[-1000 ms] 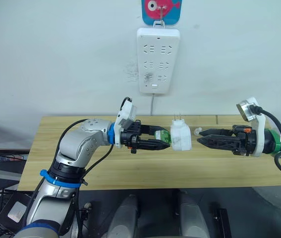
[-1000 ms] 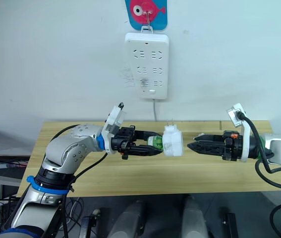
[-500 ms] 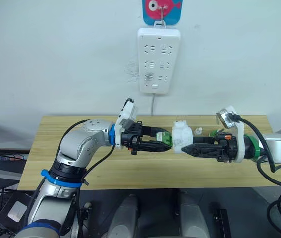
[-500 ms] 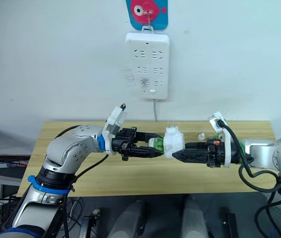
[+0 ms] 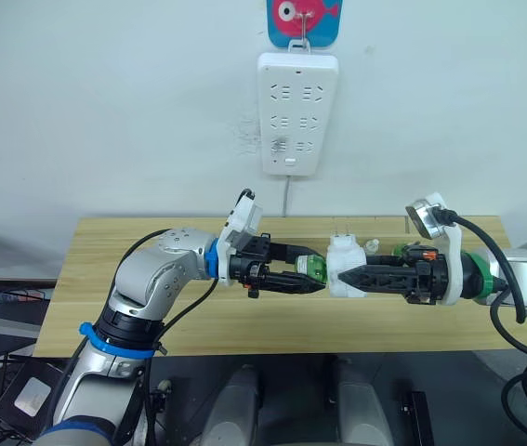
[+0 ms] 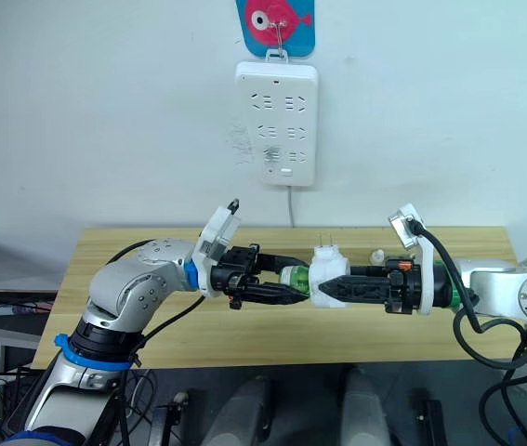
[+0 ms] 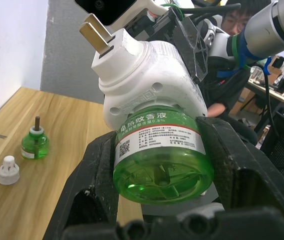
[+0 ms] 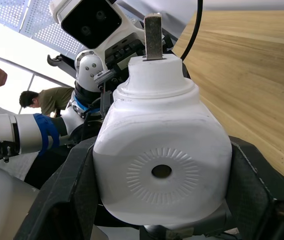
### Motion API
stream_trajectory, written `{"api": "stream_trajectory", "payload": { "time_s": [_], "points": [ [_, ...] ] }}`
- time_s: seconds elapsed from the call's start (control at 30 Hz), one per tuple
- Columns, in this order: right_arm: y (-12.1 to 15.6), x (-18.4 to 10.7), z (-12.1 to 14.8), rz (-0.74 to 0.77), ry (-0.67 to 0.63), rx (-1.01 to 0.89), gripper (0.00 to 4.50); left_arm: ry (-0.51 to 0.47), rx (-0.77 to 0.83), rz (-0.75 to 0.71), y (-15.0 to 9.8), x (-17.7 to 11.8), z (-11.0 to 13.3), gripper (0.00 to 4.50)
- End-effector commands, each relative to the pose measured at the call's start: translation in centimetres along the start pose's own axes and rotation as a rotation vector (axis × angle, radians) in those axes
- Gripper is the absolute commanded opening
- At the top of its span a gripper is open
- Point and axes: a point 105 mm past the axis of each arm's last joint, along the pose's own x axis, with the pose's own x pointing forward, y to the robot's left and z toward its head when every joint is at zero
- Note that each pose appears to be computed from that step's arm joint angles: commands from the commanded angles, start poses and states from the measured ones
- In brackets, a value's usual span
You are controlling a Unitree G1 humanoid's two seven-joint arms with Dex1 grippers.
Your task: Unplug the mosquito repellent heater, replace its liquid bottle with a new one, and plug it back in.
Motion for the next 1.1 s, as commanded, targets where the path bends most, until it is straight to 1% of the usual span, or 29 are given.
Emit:
{"api": "stream_trajectory", "payload": {
  "time_s": [0.03,0.13,0.2,0.27,0.3,0.37,0.43,0.53,0.6,0.67,0.77,0.83,0.93,1.0,1.1],
  "points": [
    [0.8,0.6,-0.3,0.033,0.016,-0.015,2.99,-0.016,0.037,-0.039,-0.8,0.6,0.7,2.24],
    [0.7,0.4,-0.2,0.032,0.006,-0.009,2.99,-0.011,0.038,-0.038,-0.8,0.5,0.7,2.24],
    [0.6,0.3,-0.2,0.023,-0.001,-0.002,2.99,-0.012,0.055,-0.001,-0.3,0.4,0.7,2.24],
    [0.2,0.1,-0.2,0.001,-0.01,0.002,2.99,-0.015,0.065,0.034,0.3,0.0,0.9,2.97],
    [0.0,0.0,-0.1,-0.011,-0.014,0.003,2.99,-0.011,0.068,0.038,0.3,-0.2,1.0,3.22],
    [-0.7,-0.3,0.1,-0.049,-0.042,0.01,2.99,0.01,0.118,0.062,0.5,-0.6,1.1,3.88],
    [-1.7,-0.5,0.3,-0.112,-0.067,0.014,2.99,0.086,0.222,0.065,0.2,-1.0,0.5,4.49],
    [-2.7,-0.7,0.4,-0.19,-0.094,0.007,2.99,0.158,0.379,0.102,0.3,-0.9,0.1,4.5],
    [-3.9,-0.7,0.4,-0.27,-0.131,0.016,2.99,0.237,0.529,0.149,0.8,-0.7,-0.6,4.5],
    [-4.7,-0.3,0.1,-0.337,-0.144,0.015,2.99,0.293,0.674,0.244,1.9,-0.5,-1.0,4.5],
    [-5.6,0.3,-0.2,-0.424,-0.159,0.023,2.99,0.33,0.858,0.389,3.3,-0.1,-0.9,4.5],
    [-5.8,0.6,-0.1,-0.455,-0.184,0.038,2.99,0.37,0.933,0.408,3.2,0.3,-1.7,4.5],
    [-5.6,1.3,-0.2,-0.464,-0.193,0.038,2.99,0.396,1.026,0.455,3.4,0.8,-1.8,4.5],
    [-5.5,1.4,-0.2,-0.474,-0.2,0.043,2.99,0.402,1.055,0.469,3.6,1.2,-1.7,4.5],
    [-5.4,1.7,0.1,-0.469,-0.221,0.056,2.99,0.45,1.051,0.478,4.2,1.4,-2.4,4.5]
  ]
}}
